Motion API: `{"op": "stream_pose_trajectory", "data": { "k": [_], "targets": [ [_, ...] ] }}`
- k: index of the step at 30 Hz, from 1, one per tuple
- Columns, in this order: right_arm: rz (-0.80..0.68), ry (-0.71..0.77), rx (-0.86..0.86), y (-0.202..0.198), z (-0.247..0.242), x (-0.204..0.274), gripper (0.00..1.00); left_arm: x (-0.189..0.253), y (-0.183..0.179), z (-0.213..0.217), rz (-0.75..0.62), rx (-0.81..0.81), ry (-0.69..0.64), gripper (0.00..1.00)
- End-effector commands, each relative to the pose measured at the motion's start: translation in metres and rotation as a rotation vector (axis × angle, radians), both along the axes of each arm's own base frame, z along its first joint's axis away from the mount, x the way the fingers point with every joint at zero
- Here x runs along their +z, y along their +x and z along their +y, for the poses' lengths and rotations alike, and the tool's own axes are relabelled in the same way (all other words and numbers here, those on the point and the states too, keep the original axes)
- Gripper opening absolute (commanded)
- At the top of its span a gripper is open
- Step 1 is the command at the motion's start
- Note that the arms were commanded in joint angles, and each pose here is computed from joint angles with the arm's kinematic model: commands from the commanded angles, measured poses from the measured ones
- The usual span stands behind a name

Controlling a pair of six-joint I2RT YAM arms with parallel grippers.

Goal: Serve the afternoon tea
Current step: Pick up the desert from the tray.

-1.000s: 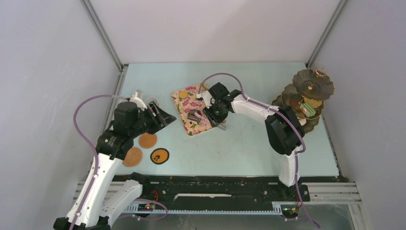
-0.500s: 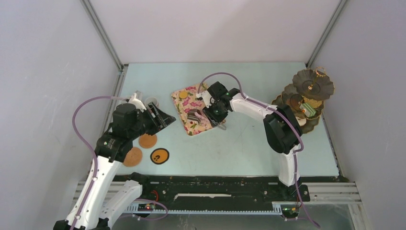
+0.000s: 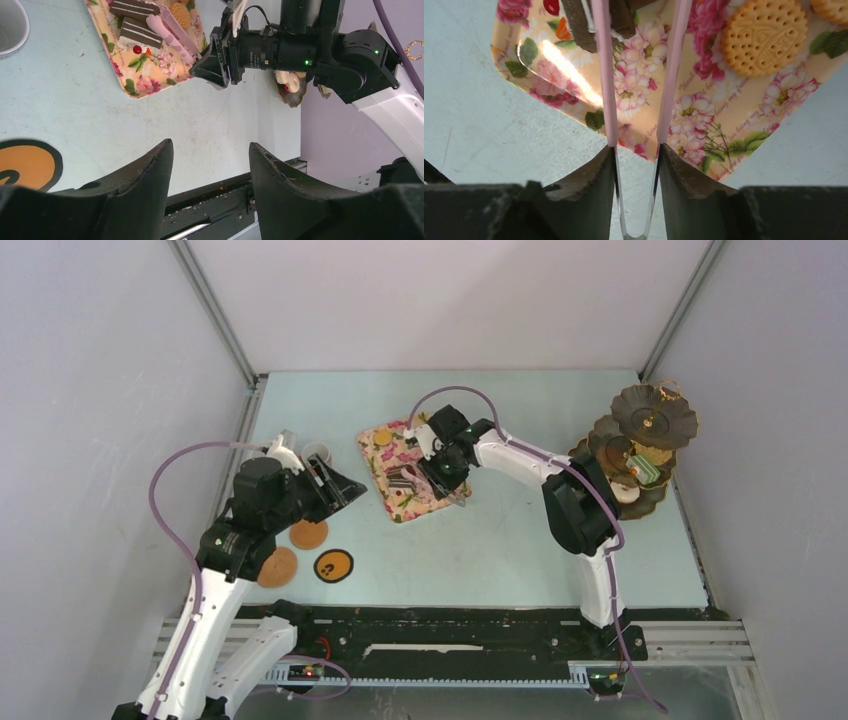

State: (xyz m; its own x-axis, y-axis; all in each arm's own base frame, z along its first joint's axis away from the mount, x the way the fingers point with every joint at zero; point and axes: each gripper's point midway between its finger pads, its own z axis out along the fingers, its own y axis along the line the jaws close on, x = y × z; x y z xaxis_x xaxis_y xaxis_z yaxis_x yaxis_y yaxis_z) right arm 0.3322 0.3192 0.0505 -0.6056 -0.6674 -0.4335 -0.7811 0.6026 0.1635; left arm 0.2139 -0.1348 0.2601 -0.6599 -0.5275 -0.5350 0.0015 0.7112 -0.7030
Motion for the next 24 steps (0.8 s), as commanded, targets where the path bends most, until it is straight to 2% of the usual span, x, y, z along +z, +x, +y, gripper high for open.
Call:
{"op": "stream_pose_trajectory", "data": {
  "k": [1, 2, 4, 9, 14, 16, 19, 22, 24],
  "targets": [
    [-0.028, 0.06, -0.004, 0.01, 0.016, 0.02, 0.3, 0.002, -0.002, -0.001, -0.015, -0.004, -0.023, 0.62],
    [-0.029, 0.066, -0.019, 0.01, 0.016, 0.024, 0.22, 0.002, -0.002, -0.001, -0.015, -0.005, -0.024, 0.62],
    [-0.029, 0.077, -0.045, 0.009, 0.013, 0.031, 0.14, 0.003, -0.002, -0.001, -0.018, -0.006, -0.023, 0.62],
    [-0.054, 0.08, -0.101, 0.002, -0.002, 0.048, 0.04, 0.003, -0.002, -0.002, -0.02, -0.011, -0.028, 0.62],
    [-0.147, 0.014, -0.184, 0.001, -0.029, 0.062, 0.0, 0.001, -0.001, -0.006, -0.019, -0.027, -0.037, 0.62],
    [-0.288, -0.112, -0.287, 0.016, -0.058, 0.069, 0.0, -0.001, 0.0, -0.007, -0.009, -0.034, -0.041, 0.62],
    [-0.476, -0.247, -0.32, 0.03, -0.074, 0.077, 0.0, -0.002, 0.001, -0.01, -0.003, -0.045, -0.044, 0.62],
    [-0.496, -0.355, -0.322, 0.037, -0.08, 0.066, 0.0, -0.002, 0.004, -0.011, 0.002, -0.047, -0.045, 0.62],
    [-0.535, -0.389, -0.369, 0.038, -0.087, 0.083, 0.0, 0.001, 0.004, -0.012, 0.002, -0.053, -0.045, 0.62]
  ]
}}
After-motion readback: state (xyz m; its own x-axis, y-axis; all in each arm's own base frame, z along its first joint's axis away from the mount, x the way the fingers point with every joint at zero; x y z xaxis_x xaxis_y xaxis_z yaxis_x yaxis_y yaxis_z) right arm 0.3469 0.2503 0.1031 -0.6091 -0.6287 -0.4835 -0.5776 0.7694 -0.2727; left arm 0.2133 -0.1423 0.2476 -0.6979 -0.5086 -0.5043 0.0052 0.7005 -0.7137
